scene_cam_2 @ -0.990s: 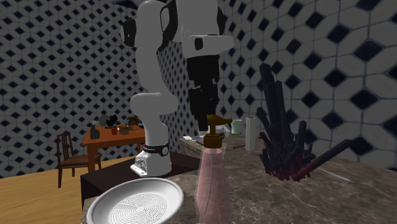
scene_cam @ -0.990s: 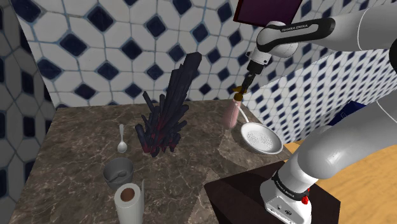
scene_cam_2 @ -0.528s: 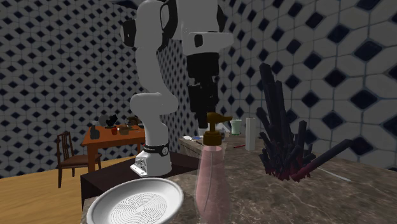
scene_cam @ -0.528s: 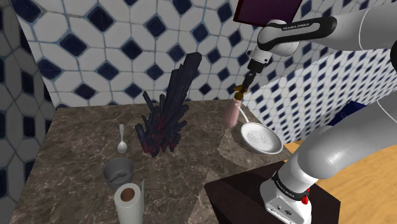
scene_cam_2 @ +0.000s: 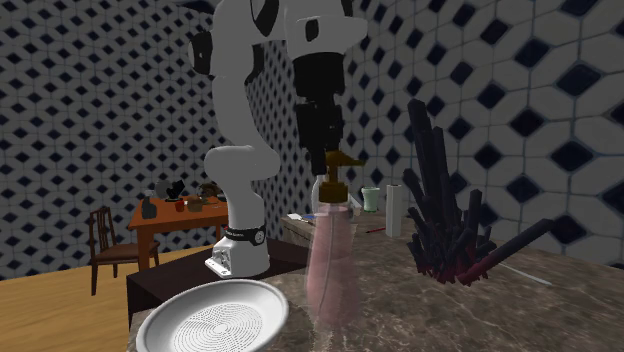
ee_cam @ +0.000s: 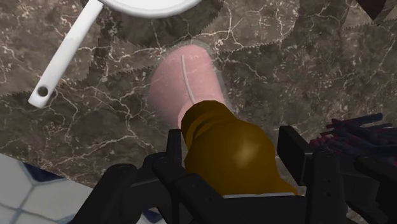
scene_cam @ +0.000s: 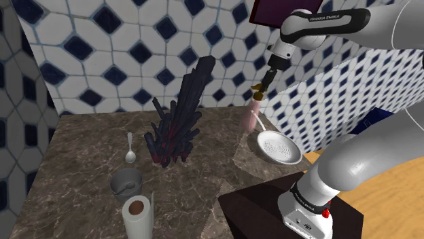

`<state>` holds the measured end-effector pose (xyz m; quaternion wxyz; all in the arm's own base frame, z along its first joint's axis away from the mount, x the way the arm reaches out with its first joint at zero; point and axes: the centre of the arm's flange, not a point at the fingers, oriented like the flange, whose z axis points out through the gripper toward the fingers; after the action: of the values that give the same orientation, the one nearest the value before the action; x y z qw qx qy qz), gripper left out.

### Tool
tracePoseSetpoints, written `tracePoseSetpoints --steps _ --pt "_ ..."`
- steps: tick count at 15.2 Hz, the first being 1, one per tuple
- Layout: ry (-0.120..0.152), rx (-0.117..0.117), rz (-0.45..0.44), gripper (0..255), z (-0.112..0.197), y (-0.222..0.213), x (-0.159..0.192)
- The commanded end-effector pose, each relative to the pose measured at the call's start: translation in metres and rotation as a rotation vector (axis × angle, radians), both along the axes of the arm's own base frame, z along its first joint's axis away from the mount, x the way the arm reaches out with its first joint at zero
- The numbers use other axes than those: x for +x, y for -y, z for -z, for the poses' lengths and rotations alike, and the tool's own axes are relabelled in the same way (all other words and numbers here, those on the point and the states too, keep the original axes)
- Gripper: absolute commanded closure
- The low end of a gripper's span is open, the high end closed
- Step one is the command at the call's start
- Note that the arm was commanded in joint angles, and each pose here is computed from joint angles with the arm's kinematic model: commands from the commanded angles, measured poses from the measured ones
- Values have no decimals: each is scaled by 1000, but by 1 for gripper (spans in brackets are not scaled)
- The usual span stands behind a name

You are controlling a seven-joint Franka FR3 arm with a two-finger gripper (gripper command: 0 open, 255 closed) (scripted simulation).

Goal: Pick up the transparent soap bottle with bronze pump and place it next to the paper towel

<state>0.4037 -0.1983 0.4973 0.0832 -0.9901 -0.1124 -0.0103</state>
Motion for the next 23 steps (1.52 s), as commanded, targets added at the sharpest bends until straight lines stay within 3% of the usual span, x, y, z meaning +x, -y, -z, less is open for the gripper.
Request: tracePoseSetpoints --steps 1,23 --pt "0 0 0 255 -11 1 1" --pt "0 0 0 255 -127 1 1"
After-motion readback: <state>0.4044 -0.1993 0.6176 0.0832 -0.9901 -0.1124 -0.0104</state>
